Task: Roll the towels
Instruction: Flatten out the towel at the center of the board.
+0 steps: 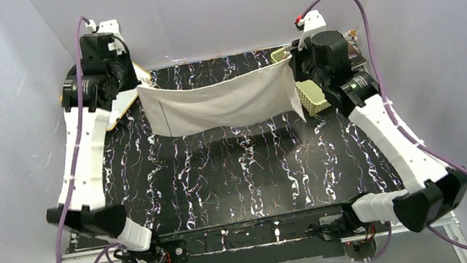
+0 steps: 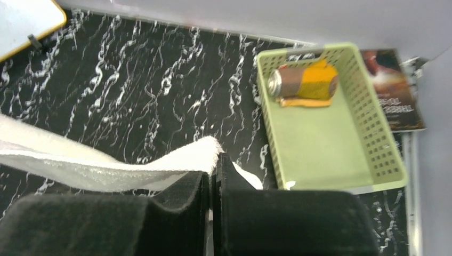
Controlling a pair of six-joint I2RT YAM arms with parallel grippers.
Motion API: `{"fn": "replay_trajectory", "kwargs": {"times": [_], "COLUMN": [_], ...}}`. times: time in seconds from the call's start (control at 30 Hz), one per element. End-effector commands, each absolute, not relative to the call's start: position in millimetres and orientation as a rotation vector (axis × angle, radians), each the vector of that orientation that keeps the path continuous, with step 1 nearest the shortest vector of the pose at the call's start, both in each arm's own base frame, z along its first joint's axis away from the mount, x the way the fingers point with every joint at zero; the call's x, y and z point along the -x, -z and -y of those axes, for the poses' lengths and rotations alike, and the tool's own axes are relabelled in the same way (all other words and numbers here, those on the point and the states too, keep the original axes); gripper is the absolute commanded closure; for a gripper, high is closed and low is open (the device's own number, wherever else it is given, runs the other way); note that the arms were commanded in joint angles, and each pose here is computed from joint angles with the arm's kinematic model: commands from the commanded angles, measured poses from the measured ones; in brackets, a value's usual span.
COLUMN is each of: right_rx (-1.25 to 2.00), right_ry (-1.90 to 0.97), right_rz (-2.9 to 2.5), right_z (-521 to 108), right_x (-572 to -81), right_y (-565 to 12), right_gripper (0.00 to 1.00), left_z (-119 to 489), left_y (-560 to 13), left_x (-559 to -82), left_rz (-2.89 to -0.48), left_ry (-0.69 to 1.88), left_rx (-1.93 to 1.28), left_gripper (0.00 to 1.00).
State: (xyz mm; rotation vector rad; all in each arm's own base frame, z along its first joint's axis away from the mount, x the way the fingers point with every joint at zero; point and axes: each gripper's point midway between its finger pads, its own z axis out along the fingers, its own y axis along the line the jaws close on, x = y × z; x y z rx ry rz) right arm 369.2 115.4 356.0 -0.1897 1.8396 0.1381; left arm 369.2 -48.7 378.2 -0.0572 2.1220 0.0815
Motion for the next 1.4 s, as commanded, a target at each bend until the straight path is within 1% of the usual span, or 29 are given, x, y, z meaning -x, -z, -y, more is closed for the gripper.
{"fn": "replay_trajectory", "kwargs": {"times": [0.0, 0.1, 0.23, 0.4, 0.63, 0.7, 0.8, 0.9, 1.0, 1.07, 1.17, 1.27, 1.37], "right_rx": [0.211, 0.181, 0.191, 0.23, 0.306, 0.329, 0.346, 0.353, 0.299, 0.255, 0.194, 0.106, 0.097], "right_ry": [-0.305, -0.334, -0.349, -0.457, -0.525, -0.539, -0.534, -0.546, -0.552, -0.548, -0.583, -0.635, -0.629], "right_rz": [-1.872, -1.862, -1.823, -1.809, -1.792, -1.774, -1.78, -1.784, -1.814, -1.889, -1.969, -2.052, -2.128], "right_z": [-126.8, -119.8, -120.1, -129.7, -128.6, -128.4, -127.1, -129.8, -130.9, -131.8, -140.3, -152.5, -161.9], "right_x": [-388.5, -401.8, -398.0, -361.4, -292.8, -277.6, -270.9, -272.5, -288.2, -304.1, -330.8, -363.3, -401.2], "right_y": [-352.8, -359.9, -375.0, -378.6, -371.4, -374.4, -372.6, -370.3, -352.6, -320.8, -270.2, -215.4, -170.9], "right_gripper": [1.0, 1.0, 1.0, 1.0, 1.0, 1.0, 1.0, 1.0, 1.0, 1.0, 1.0, 1.0, 1.0], "left_z": [56.3, 22.0, -10.2, -10.9, 9.7, 17.4, 17.8, 9.4, -4.5, -11.0, -12.0, -13.7, -24.6], "left_y": [-368.4, -362.6, -379.2, -382.7, -367.7, -363.9, -360.0, -356.6, -333.5, -291.7, -232.5, -183.9, -151.2], "left_x": [-413.7, -431.0, -416.2, -360.9, -255.9, -238.3, -224.7, -228.7, -245.3, -260.2, -283.2, -306.8, -338.4], "left_rz": [-2.126, -2.143, -2.09, -2.031, -1.971, -1.949, -1.964, -1.99, -2.049, -2.141, -2.223, -2.234, -2.235], "left_ry": [0.234, 0.275, 0.248, 0.225, 0.3, 0.343, 0.337, 0.283, 0.208, 0.178, 0.197, 0.222, 0.181], "left_rx": [0.011, 0.106, 0.207, 0.262, 0.344, 0.354, 0.371, 0.385, 0.429, 0.474, 0.542, 0.639, 0.68], "left_gripper": [1.0, 1.0, 1.0, 1.0, 1.0, 1.0, 1.0, 1.0, 1.0, 1.0, 1.0, 1.0, 1.0]}}
